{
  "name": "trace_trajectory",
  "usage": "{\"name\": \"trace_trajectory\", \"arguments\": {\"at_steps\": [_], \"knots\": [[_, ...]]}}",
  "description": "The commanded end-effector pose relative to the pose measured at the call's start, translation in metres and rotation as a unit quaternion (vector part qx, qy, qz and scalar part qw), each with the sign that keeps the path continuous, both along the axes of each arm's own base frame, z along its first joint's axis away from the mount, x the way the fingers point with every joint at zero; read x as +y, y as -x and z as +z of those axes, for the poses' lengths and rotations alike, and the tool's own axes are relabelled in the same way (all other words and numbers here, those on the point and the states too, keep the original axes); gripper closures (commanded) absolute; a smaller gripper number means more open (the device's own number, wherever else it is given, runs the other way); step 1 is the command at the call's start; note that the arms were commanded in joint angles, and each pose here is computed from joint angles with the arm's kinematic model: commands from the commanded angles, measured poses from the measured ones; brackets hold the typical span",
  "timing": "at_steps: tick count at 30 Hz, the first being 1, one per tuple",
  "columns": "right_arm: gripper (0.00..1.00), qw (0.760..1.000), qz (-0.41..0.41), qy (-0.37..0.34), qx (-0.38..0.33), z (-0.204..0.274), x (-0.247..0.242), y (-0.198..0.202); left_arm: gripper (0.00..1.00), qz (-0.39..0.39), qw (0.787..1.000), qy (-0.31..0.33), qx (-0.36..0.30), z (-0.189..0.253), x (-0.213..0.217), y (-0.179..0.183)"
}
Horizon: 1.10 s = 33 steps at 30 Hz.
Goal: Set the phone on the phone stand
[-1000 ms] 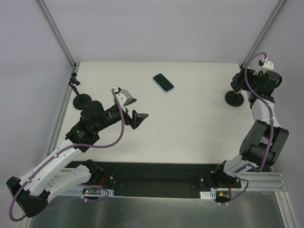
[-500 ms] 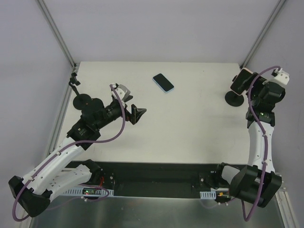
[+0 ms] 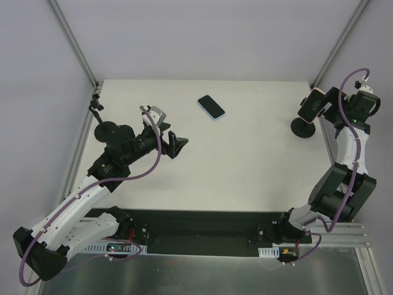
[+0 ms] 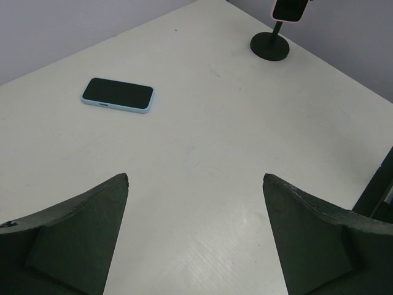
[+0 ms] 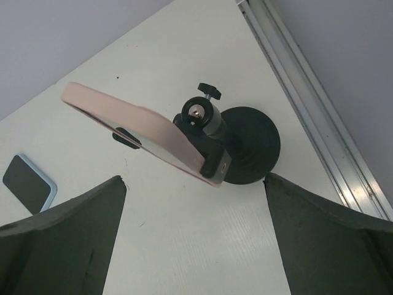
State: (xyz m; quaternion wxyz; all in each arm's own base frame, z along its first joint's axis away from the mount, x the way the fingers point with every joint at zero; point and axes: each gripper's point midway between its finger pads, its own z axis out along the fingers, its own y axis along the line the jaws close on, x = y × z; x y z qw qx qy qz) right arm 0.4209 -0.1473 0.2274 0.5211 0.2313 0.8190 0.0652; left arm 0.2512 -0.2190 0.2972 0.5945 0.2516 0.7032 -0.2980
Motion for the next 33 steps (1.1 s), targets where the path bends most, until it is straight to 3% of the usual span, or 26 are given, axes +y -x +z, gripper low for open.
{"name": "trace_trajectory", "arguments": {"at_steps": [1,9,14,33], "knots": [[0.03,0.999,0.048,-0.018,-0.012,0.017,0.009,-0.012,0.11,-0.014,0.999,0.028,-0.018,0.019,-0.001,0.003],[0.03,0.996,0.087,-0.009,-0.015,-0.001,0.011,-0.032,0.1,-0.021,0.999,0.031,-0.032,0.026,0.001,0.009],[0.03,0.993,0.113,0.031,-0.012,-0.009,0.016,-0.038,0.1,-0.027,0.998,0.031,-0.036,0.028,0.0,0.012],[0.03,0.994,0.1,0.041,-0.008,-0.013,0.042,-0.028,0.1,-0.031,0.998,0.03,-0.037,0.028,-0.001,0.012]]}}
